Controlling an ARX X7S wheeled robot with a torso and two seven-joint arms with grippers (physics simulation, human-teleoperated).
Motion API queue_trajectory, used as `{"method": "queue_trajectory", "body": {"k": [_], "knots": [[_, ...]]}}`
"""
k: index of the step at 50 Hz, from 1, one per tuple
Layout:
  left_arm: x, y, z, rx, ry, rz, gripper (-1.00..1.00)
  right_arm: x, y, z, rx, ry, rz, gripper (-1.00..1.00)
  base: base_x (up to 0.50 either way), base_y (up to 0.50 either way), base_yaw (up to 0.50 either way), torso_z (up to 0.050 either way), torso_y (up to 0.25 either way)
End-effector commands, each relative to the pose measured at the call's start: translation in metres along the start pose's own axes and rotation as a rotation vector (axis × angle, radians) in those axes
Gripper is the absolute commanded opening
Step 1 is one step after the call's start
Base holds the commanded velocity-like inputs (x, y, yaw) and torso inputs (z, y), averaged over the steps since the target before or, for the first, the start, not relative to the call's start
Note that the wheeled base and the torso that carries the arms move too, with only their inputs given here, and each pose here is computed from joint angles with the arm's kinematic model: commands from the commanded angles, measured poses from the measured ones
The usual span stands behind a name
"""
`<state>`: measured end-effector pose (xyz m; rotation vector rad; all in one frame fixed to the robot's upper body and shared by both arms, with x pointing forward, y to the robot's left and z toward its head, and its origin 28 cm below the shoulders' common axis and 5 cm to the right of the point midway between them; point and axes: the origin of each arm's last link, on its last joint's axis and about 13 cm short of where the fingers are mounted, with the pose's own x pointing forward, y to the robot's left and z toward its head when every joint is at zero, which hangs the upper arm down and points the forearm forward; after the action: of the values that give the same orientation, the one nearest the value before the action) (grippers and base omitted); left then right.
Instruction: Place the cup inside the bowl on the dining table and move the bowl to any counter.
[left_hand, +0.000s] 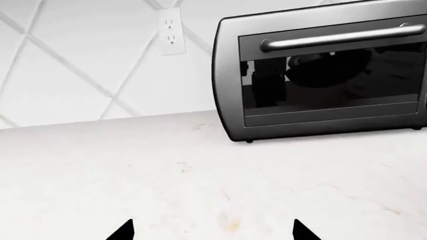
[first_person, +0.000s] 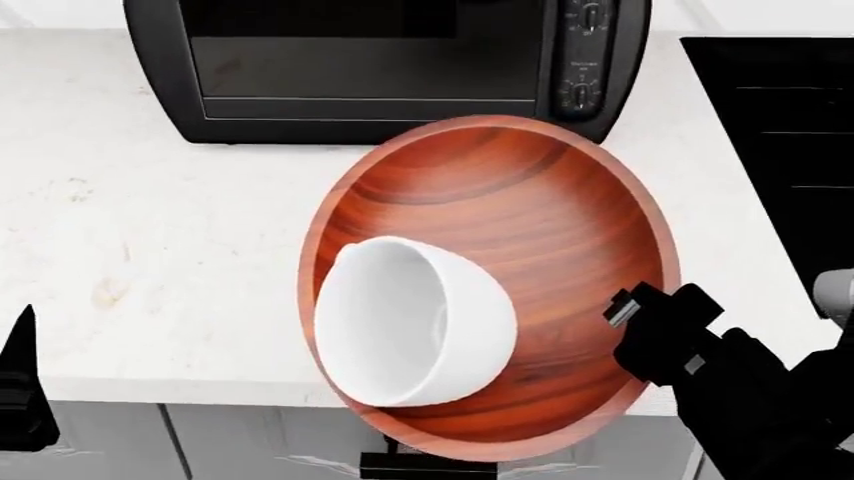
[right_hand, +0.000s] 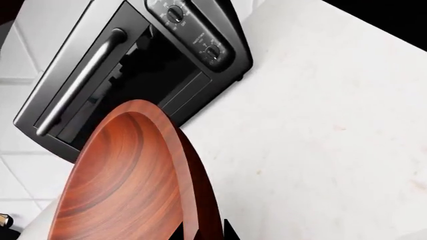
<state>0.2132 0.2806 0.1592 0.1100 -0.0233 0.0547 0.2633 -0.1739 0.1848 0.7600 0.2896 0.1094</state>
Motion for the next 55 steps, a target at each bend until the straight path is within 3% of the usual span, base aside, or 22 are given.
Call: {"method": "queue_trajectory", "body": {"k": [1, 55], "knots": [[-0.0013, 0.002, 0.0004, -0.006, -0.016, -0.006, 1.0, -0.0005, 0.0012, 0.0021, 0.019, -0.024, 0.035, -1.0, 0.09, 0.0, 0.0, 0.0, 0.0], [-0.0022, 0.0015, -0.0026, -0.009, -0.01, -0.004, 1.0, -0.0008, -0.0043, -0.0024, 0.024, -0.031, 0.022, -1.0, 0.12, 0.0, 0.0, 0.0, 0.001]]}}
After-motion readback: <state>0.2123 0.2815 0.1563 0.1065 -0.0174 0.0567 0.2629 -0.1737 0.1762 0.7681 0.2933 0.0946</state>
